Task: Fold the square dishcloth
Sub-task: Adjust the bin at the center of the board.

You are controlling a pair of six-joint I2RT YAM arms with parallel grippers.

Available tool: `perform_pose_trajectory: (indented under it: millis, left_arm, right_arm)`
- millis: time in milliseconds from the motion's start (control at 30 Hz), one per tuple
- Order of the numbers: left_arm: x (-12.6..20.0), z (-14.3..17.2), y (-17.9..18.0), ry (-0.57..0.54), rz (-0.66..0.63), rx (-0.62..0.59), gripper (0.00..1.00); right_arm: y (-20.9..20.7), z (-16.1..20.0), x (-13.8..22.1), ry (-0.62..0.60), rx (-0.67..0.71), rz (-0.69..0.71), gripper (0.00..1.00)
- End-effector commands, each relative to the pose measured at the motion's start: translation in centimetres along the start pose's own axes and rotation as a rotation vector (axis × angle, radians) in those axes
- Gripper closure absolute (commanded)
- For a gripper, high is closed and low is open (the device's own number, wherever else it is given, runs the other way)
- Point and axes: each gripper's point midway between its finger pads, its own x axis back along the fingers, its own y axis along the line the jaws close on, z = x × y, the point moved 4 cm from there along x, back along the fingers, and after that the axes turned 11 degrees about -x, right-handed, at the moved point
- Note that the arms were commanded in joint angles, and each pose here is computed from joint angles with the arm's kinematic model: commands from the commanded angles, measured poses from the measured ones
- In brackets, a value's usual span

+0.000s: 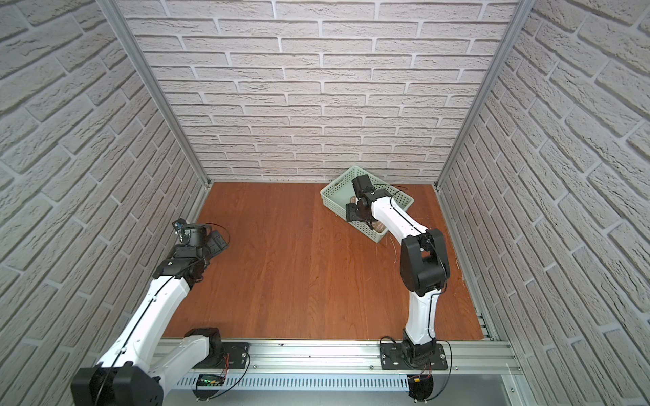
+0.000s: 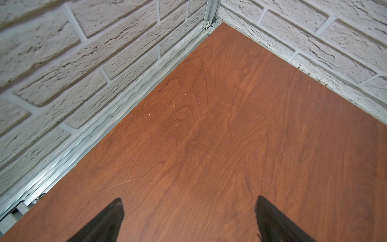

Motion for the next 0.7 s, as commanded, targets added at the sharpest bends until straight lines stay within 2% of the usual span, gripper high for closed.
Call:
perform_pose_trajectory:
  millis: [0,200,400,667]
  left_arm:
    - [0.2,0.4,0.3,-0.002,-0.019,-0.002,0.02]
    - [0.4,0.3,0.5,-0.007,-0.027,0.000,0.02]
    - [0.4,0.3,0.7,-0.006,-0.041,0.000,0.02]
    - [0.5,0.3,0.7,-0.008,-0.040,0.001,0.02]
  right_arm:
    - [0.1,0.3,-0.6,0.031,0.019,0.025,0.43]
    - [0.0,0.6,-1.8,0.070,0.040,0.057,0.53]
    - [-0.1,0.7,-1.8,0.073,0.042,0.058,0.74]
    - [-0.3,0.0,-0.1,0.036,0.046,0.061,0.74]
